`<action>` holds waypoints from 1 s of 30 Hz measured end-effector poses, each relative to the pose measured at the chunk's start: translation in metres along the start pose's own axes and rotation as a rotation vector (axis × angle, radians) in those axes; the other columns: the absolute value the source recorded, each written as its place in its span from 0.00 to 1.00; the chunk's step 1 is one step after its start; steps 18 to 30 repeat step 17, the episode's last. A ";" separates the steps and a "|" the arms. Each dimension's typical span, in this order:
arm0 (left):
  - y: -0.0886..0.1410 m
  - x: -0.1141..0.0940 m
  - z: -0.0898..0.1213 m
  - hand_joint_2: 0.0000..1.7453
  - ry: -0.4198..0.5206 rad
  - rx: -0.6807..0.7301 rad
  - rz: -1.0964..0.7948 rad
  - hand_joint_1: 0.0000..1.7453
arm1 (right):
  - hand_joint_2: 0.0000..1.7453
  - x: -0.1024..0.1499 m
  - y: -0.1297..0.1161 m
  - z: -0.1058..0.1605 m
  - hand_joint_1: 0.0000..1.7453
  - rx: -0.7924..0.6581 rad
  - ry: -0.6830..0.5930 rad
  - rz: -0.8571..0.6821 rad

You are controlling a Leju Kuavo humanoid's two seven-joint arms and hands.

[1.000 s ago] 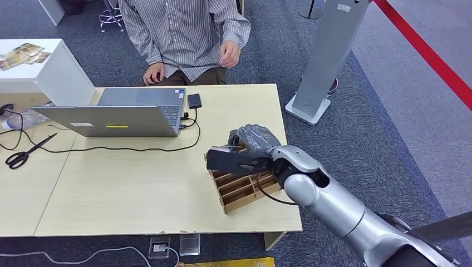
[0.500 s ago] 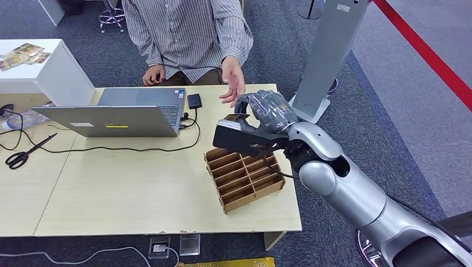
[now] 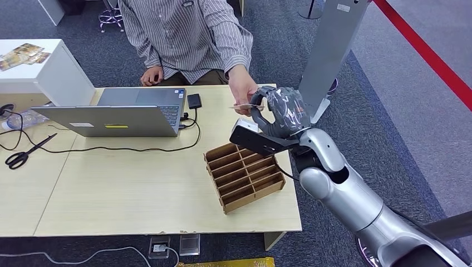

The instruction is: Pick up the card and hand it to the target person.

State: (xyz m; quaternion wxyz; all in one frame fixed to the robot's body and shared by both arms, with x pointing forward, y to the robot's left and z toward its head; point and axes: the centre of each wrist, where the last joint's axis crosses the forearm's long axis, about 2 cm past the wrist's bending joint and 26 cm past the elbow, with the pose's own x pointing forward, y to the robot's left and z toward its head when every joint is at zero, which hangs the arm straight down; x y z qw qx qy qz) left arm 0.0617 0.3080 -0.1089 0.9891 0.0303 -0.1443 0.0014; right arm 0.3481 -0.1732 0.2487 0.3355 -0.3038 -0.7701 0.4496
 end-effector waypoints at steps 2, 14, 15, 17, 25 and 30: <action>0.000 0.000 0.000 0.00 0.000 0.001 0.000 0.00 | 1.00 -0.001 0.002 0.001 0.00 0.003 0.009 -0.019; 0.001 0.000 0.000 0.00 0.011 0.038 0.024 0.00 | 1.00 -0.005 0.013 0.020 0.00 0.035 0.095 -0.188; 0.001 0.000 0.000 0.00 0.012 0.040 0.027 0.00 | 1.00 -0.005 0.015 0.026 0.00 0.040 0.108 -0.209; 0.001 0.000 0.000 0.00 0.013 0.043 0.031 0.00 | 1.00 -0.005 0.019 0.034 0.00 0.047 0.133 -0.243; 0.001 0.000 0.000 0.00 0.013 0.043 0.031 0.00 | 1.00 -0.005 0.019 0.034 0.00 0.047 0.133 -0.243; 0.001 0.000 0.000 0.00 0.013 0.043 0.031 0.00 | 1.00 -0.005 0.019 0.034 0.00 0.047 0.133 -0.243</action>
